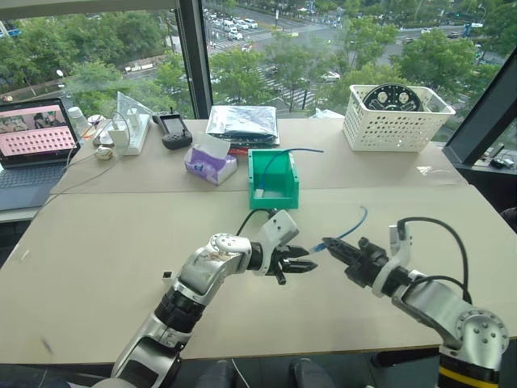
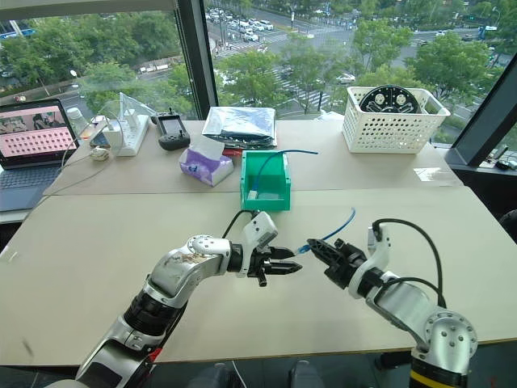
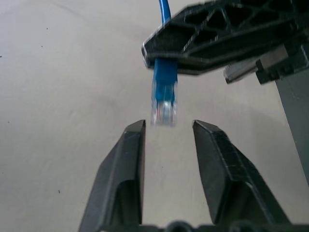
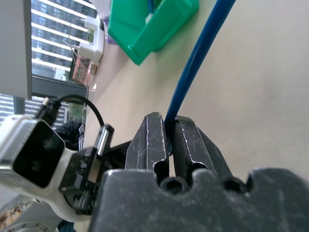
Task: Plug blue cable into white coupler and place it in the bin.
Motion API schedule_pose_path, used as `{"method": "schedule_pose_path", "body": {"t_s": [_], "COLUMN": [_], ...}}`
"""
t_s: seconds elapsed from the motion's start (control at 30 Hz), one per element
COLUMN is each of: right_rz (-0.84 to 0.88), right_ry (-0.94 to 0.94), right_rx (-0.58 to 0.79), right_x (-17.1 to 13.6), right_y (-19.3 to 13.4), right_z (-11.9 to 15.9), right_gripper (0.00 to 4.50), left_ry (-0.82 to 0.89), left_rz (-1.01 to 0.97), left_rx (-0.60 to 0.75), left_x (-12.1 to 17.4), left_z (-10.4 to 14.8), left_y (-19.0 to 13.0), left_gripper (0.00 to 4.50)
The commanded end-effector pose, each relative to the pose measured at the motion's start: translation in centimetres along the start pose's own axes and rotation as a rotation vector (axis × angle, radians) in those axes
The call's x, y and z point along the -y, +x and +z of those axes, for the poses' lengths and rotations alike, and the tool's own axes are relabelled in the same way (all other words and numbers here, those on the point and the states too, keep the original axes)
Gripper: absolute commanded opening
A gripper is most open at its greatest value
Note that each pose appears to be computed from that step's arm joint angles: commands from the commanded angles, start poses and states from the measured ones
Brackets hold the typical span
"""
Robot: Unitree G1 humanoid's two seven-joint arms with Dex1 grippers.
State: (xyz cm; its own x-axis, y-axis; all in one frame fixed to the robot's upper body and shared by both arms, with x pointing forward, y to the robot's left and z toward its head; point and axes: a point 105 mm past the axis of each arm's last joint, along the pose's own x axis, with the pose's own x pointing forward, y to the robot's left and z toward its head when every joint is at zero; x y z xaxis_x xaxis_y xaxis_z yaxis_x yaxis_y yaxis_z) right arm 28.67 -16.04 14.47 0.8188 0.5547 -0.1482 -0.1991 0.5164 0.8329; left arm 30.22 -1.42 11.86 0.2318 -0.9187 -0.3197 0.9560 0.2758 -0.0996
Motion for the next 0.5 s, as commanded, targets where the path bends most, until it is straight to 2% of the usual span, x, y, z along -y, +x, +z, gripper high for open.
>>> {"method": "schedule_pose_path", "body": {"t_s": [0.03,0.1,0.13,0.33,0.5], "right_rz": [0.049,0.055,0.059,0.104,0.135], "right_ry": [-0.016,-0.035,-0.045,-0.102,-0.125], "right_rx": [0.054,0.066,0.070,0.034,-0.012], "right_x": [-1.1,-1.3,-1.5,-2.6,-3.0], "right_y": [-0.3,-0.3,-0.3,1.1,2.6], "right_z": [2.2,3.2,3.7,5.3,5.5], "right_gripper": [0.00,0.00,0.00,0.00,0.00], "left_ry": [0.071,0.113,0.129,0.235,0.277], "left_rz": [-0.010,0.035,0.055,0.325,0.615], "left_rx": [0.067,0.072,0.087,0.279,0.361], "left_x": [0.4,-0.1,-0.3,-2.5,-4.7], "left_z": [2.3,3.1,3.8,8.4,9.5], "left_y": [-1.4,-2.6,-3.3,-8.7,-13.0], "left_gripper": [3.36,4.18,4.44,4.44,4.44]}}
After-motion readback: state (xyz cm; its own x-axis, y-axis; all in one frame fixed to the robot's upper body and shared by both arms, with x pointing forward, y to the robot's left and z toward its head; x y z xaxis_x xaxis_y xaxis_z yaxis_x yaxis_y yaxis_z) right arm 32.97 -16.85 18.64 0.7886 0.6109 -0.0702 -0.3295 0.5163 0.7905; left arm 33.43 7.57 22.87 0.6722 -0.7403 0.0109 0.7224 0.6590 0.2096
